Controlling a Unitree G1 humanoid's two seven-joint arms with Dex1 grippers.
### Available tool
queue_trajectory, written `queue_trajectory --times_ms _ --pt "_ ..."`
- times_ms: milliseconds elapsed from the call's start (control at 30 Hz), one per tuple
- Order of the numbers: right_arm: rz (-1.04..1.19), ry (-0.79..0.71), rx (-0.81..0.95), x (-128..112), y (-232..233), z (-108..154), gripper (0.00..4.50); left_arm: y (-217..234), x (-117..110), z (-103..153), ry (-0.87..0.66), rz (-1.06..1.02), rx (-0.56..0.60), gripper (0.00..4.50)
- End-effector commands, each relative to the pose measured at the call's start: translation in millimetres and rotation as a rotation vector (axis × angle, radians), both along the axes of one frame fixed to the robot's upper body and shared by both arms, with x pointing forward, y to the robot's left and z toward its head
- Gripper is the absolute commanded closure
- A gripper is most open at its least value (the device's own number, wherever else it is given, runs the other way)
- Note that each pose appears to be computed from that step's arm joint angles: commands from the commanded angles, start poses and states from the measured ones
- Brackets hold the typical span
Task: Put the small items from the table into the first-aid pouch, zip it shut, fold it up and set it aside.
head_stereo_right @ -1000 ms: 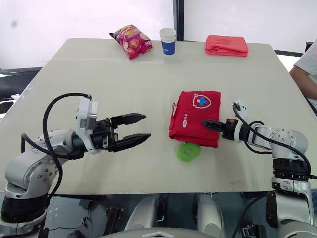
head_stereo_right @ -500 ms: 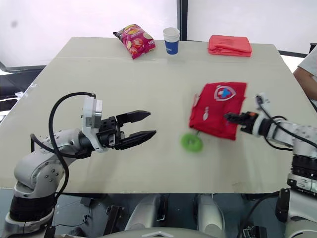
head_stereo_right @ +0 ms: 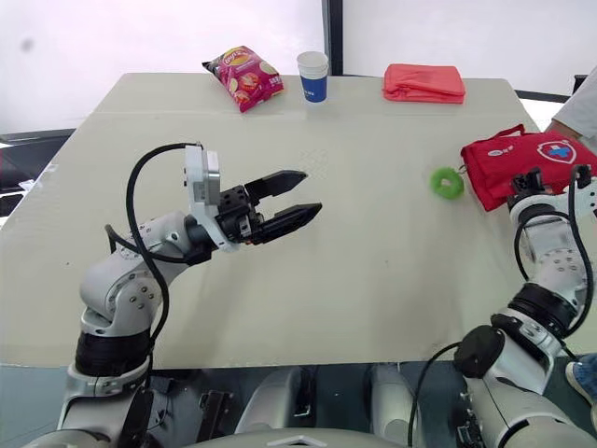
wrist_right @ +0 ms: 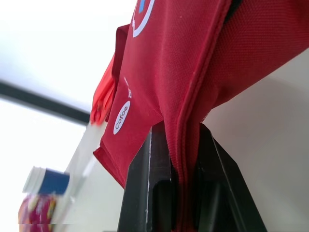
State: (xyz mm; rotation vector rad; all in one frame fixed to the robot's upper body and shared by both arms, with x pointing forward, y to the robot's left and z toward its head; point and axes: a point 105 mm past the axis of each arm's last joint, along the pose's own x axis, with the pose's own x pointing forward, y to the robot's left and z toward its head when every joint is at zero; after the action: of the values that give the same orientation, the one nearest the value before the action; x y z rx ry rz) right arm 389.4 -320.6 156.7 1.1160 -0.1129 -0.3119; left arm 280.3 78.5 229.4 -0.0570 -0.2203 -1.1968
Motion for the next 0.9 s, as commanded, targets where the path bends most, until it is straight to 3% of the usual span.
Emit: queue_trajectory --times_ms 33,133,167,233,333,433,533,633,733,900 --pt "-0.09 -0.037 0.04 8.6 -5.3 0.6 4.48 -4.6 -2.5 11.4 -0.057 -0.023 -0.01 0.85" --pt "-0.1 -0.01 0.042 8.6 -6.1 -10.9 4.48 -7.1 -2.0 13.6 -0.064 -0.035 -0.01 0.85" --pt "-0.092 -0.007 0.033 5.0 -7.1 -14.2 3.63 -8.0 -1.0 15.1 -0.066 -0.038 -0.013 0.85" --pt "-0.075 0.018 -0.027 -8.3 -10.2 -16.9 2.87 -9.5 -0.9 16.3 -0.069 -0.049 -0.017 0.85" --pt "0.021 0.037 -0.202 -33.3 -2.8 -6.8 1.39 -10.5 -2.7 15.7 -0.068 -0.059 -0.019 0.85" --pt "0.236 0.06 -0.45 -79.7 26.1 1.9 0.05 -7.4 -1.6 13.2 -0.061 -0.06 -0.015 0.85" --pt "0.395 0.06 -0.592 -111.3 52.6 6.4 0.05 -5.3 0.0 10.5 -0.042 -0.046 -0.02 0.85" --pt "0.56 -0.02 -0.923 -132.3 90.8 26.6 0.05 -4.0 2.4 4.7 -0.02 -0.02 -0.013 0.85" --pt "0.575 -0.223 -1.117 -125.7 123.8 57.1 0.05 1.0 7.5 0.7 0.006 0.028 -0.027 0.85" --pt "0.739 -0.392 -1.346 -110.2 163.1 62.9 0.05 24.1 9.0 -14.3 0.063 0.103 0.005 0.85"
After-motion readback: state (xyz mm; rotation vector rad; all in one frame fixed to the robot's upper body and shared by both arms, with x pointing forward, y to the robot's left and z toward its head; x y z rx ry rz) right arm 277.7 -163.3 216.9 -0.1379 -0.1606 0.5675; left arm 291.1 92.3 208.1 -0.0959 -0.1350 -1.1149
